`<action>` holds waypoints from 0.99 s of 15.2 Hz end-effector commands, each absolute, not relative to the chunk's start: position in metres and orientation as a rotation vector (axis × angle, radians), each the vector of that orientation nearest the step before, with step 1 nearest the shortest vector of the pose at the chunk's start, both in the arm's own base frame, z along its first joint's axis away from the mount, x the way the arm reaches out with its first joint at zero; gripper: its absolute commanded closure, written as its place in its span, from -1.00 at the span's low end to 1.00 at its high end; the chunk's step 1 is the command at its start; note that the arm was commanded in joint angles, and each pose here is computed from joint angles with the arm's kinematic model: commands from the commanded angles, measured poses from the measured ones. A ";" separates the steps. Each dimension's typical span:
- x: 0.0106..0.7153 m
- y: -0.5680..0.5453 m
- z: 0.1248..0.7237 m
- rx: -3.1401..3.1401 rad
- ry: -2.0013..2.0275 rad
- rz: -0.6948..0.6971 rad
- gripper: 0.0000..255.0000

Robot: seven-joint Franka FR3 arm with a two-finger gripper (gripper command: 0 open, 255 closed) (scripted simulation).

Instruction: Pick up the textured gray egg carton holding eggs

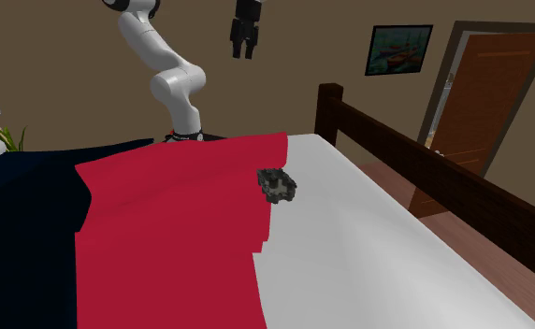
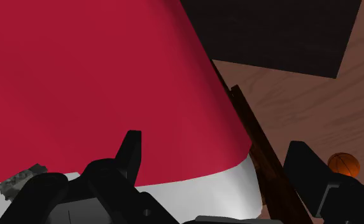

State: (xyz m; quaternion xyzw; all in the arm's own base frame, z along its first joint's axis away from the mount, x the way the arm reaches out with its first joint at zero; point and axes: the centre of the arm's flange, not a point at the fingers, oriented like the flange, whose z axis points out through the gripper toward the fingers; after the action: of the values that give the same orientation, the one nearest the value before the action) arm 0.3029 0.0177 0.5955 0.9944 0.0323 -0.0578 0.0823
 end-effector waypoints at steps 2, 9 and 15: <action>0.308 0.007 0.591 2.967 0.123 -0.177 -1.00; 0.351 -0.065 0.557 2.942 0.305 -0.204 -1.00; 0.394 -0.123 0.527 2.911 0.459 -0.227 -1.00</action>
State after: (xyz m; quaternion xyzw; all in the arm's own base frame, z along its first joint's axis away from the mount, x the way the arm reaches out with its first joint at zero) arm 0.3858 -0.1152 0.5332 0.9824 0.1446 -0.0752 0.0912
